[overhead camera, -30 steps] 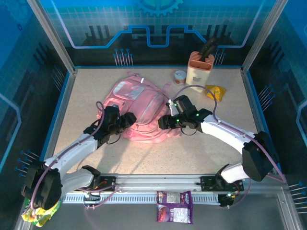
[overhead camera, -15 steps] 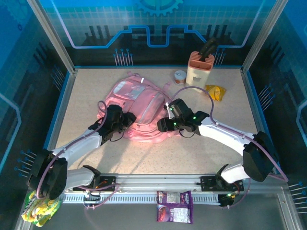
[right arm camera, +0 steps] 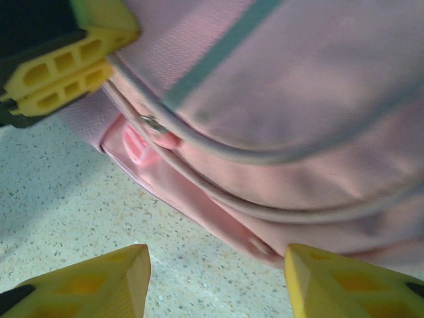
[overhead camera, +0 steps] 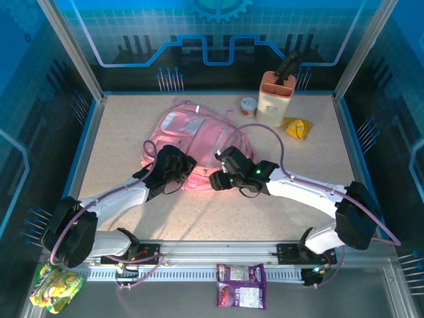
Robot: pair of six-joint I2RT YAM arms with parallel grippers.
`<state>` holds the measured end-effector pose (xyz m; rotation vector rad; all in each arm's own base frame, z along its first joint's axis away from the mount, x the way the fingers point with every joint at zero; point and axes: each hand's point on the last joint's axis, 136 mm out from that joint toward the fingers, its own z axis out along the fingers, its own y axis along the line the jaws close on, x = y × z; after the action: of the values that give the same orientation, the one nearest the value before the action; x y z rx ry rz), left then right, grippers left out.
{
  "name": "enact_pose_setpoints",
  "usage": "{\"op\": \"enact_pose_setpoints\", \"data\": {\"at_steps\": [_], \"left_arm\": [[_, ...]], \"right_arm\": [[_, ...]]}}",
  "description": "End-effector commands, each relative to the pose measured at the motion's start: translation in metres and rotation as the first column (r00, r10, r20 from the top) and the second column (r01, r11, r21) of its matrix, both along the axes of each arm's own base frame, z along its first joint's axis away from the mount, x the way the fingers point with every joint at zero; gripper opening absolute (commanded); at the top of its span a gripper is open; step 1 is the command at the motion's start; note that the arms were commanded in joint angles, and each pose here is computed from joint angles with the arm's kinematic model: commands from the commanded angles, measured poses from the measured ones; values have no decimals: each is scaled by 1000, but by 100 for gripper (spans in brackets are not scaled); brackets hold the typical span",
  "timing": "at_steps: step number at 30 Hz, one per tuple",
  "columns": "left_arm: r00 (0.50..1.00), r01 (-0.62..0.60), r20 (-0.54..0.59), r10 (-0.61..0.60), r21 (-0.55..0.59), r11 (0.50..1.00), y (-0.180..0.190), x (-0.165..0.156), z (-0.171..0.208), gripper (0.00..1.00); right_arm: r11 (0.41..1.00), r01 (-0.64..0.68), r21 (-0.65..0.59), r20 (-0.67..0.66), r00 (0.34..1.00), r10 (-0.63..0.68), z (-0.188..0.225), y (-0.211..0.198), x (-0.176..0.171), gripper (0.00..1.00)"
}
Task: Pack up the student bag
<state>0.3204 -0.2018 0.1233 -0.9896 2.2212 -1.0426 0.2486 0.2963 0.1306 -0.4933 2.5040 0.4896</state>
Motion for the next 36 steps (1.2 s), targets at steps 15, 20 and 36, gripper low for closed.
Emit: {"op": "enact_pose_setpoints", "data": {"at_steps": [15, 20, 36], "left_arm": [[992, 76, 111, -63, -120, 990, -49, -3, 45, 0], [992, 41, 120, -37, -30, 999, -31, -7, 44, 0], [989, 60, 134, -57, -15, 998, -33, -6, 48, 0]], "right_arm": [[966, 257, -29, 98, 962, -253, -7, 4, 41, 37], [954, 296, -38, 131, 948, -289, -2, -13, 42, 25], [987, 150, -59, 132, 981, -141, 5, 12, 48, 35]]}}
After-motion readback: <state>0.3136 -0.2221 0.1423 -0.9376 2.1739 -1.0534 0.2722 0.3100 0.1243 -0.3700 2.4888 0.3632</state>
